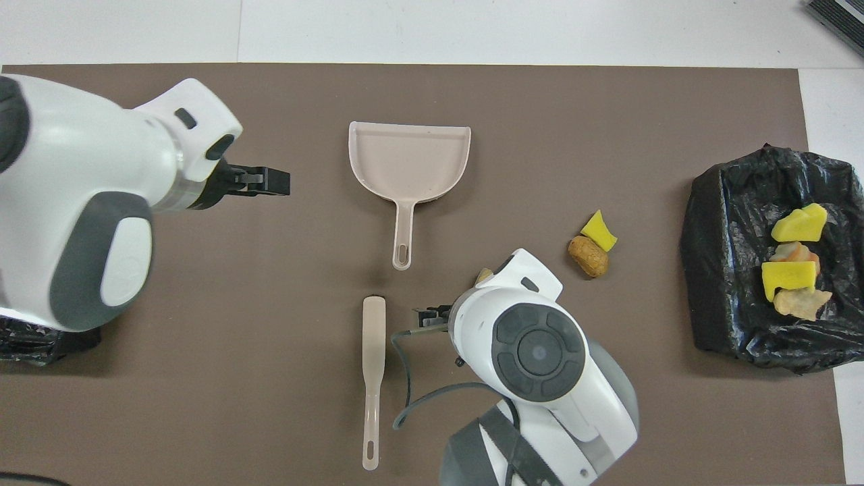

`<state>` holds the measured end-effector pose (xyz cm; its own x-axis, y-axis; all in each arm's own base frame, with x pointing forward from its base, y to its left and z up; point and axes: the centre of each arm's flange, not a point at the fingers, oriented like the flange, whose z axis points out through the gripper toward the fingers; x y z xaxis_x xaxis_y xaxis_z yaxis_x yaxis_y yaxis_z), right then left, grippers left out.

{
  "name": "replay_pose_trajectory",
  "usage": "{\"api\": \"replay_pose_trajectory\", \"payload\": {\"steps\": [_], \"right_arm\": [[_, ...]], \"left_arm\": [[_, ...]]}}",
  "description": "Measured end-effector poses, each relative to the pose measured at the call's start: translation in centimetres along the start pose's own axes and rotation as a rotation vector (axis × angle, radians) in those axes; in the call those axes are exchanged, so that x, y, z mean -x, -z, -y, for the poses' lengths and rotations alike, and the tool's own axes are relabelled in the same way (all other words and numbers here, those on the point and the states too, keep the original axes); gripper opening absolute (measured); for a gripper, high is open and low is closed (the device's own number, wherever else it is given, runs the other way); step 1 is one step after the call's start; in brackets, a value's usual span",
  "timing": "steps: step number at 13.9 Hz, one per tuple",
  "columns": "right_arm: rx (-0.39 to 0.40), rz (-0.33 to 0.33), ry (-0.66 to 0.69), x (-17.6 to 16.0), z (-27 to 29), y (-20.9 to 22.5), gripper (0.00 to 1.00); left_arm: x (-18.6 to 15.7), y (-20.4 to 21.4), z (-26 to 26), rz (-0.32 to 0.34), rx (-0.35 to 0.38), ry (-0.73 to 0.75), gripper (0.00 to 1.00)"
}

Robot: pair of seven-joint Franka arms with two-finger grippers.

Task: Sweep and dump trash in bin
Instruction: 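Reach the left gripper to the dustpan while the right gripper grasps the brush, then lift the dustpan with the left gripper and move it toward the scraps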

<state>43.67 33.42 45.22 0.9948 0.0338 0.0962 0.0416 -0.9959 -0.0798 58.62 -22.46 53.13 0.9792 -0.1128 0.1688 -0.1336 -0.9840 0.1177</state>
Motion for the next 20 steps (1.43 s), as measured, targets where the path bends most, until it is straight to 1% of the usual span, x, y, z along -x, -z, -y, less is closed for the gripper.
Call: {"api": "replay_pose_trajectory", "payload": {"steps": [2,4,7,9,11,12,14,17,18,19,20], "right_arm": [[-0.005,0.002,-0.007,2.4,1.1,-0.1,1.00],[-0.030,-0.021,-0.021,4.8,3.1,-1.3,1.00],[-0.045,-0.031,-0.015,6.4,4.2,-2.3,1.00],[-0.026,-0.045,-0.012,7.3,5.2,-2.7,1.00],[0.021,-0.078,-0.008,8.6,7.1,-4.2,1.00],[0.033,-0.077,-0.004,9.4,8.2,-5.1,1.00],[0.049,-0.073,-0.016,11.0,11.0,-7.1,1.00],[0.063,-0.071,-0.037,11.4,12.8,-8.8,0.99],[0.063,-0.067,-0.044,11.5,13.0,-9.1,0.94],[0.065,-0.065,-0.050,11.6,13.1,-9.3,0.94],[0.067,-0.061,-0.047,11.7,13.2,-9.5,0.89]], "left_arm": [[-0.7,-4.2,-4.1,0.048,0.010,-0.024,1.00],[-0.4,-8.0,-7.5,0.086,0.014,-0.054,1.00],[0.8,-10.7,-10.4,0.110,0.015,-0.057,1.00],[2.0,-12.6,-12.3,0.104,0.020,-0.047,1.00],[3.6,-15.3,-13.3,0.112,0.019,-0.065,1.00],[4.2,-16.5,-13.4,0.113,0.019,-0.068,1.00],[4.5,-17.7,-13.1,0.113,0.017,-0.066,1.00],[4.2,-17.5,-13.2,0.092,0.025,-0.065,1.00],[4.3,-17.5,-13.5,0.088,0.028,-0.069,1.00],[4.5,-17.8,-14.0,0.086,0.031,-0.077,1.00],[4.8,-18.3,-14.7,0.085,0.034,-0.087,1.00]]}}
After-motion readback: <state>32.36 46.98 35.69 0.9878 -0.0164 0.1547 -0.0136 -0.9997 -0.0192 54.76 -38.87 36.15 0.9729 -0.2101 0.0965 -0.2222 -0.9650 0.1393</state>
